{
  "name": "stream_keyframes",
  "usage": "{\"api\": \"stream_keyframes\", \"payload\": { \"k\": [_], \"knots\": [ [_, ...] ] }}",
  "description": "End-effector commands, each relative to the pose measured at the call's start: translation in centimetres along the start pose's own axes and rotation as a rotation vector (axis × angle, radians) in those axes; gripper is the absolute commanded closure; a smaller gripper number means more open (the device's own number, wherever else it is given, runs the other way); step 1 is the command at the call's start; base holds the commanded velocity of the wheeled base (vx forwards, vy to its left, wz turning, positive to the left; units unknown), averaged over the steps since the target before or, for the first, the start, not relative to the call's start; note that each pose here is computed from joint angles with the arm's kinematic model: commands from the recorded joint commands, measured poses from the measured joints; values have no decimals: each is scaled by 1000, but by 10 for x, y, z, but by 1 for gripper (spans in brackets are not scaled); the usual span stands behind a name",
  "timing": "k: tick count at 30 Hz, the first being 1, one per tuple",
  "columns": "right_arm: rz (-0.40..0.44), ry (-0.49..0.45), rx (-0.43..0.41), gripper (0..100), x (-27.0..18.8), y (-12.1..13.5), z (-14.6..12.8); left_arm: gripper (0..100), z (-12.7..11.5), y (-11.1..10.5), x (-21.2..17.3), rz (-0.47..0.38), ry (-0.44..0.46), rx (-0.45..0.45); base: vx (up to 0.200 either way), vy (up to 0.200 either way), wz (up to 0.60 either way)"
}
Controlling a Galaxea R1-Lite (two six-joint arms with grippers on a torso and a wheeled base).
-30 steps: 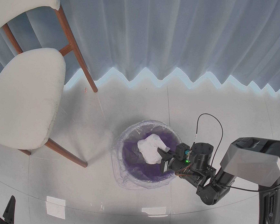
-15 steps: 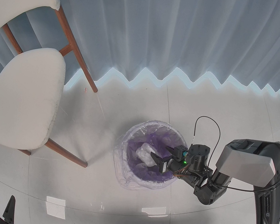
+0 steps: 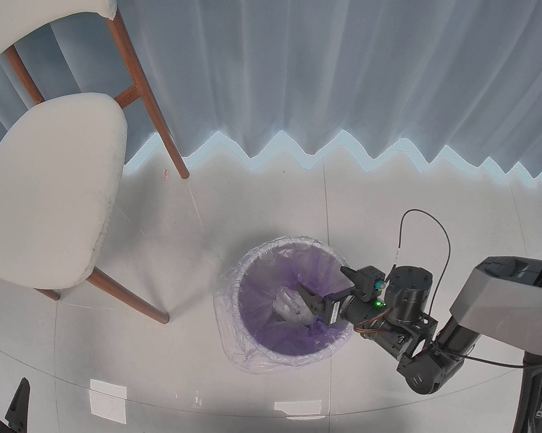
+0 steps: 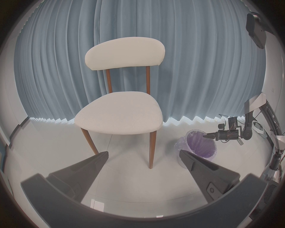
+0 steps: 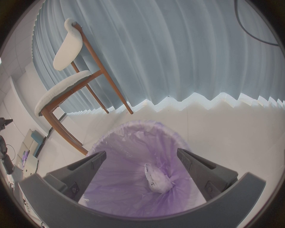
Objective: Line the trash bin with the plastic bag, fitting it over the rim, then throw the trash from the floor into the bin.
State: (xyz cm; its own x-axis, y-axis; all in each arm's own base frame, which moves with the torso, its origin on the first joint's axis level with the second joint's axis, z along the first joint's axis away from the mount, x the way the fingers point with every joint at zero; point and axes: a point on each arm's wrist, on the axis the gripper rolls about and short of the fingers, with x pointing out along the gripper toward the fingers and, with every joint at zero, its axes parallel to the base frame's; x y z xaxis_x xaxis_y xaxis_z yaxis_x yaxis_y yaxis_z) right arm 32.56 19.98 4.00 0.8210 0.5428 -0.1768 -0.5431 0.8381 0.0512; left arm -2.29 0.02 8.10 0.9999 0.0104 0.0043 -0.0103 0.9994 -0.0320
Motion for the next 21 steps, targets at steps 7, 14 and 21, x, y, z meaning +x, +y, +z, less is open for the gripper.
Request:
{"api": "stream_keyframes", "payload": {
  "k": [7,14,21],
  "knots": [
    [-124,-91,18,0,-82,-20,55,0,-5,0,0,-3,0,1,0,0,0],
    [-219,-96,64,0,-137,-27,62,0,-5,0,0,-3,0,1,0,0,0],
    [-376,-126,80,0,-190,-52,68,0,-5,0,0,-3,0,1,0,0,0]
  ]
}}
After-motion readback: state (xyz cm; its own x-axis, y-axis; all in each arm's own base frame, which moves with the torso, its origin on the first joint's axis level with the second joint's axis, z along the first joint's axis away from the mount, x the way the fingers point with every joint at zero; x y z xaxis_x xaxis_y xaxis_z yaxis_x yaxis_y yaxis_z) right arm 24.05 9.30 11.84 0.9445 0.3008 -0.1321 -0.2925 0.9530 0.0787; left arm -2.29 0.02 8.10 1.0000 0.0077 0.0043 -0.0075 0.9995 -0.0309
